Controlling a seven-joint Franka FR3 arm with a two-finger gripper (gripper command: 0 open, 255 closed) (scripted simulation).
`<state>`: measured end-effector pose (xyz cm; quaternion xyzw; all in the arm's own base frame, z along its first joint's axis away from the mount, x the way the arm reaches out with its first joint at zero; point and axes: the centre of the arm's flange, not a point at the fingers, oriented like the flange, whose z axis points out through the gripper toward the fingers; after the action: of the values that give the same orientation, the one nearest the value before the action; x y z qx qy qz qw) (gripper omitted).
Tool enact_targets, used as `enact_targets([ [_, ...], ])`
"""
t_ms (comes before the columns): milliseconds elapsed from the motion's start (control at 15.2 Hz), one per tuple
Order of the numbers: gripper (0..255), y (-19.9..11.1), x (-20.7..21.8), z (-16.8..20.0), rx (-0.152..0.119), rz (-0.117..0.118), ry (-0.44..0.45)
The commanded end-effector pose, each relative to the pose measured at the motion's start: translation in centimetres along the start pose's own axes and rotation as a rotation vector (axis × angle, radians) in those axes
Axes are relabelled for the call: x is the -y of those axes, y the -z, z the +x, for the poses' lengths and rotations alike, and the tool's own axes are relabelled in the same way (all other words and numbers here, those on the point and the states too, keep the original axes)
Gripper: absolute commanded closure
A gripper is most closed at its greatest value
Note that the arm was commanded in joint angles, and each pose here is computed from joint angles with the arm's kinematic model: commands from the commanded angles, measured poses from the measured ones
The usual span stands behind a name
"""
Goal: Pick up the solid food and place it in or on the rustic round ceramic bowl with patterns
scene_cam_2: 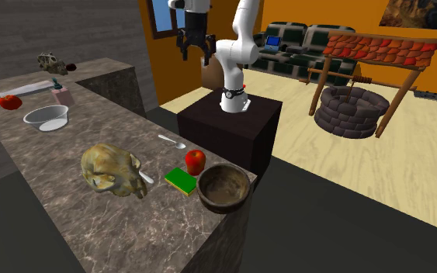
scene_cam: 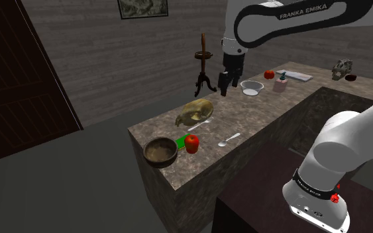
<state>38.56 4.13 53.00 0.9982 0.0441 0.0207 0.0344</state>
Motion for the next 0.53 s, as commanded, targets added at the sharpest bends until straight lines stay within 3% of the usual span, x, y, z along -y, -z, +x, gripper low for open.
enact_targets([
  [0,0,-2.3,0.8,1.8,0.015,0.004,-0.016],
  [462,0,-9.9,2.8,7.5,0.071,0.015,-0.069],
])
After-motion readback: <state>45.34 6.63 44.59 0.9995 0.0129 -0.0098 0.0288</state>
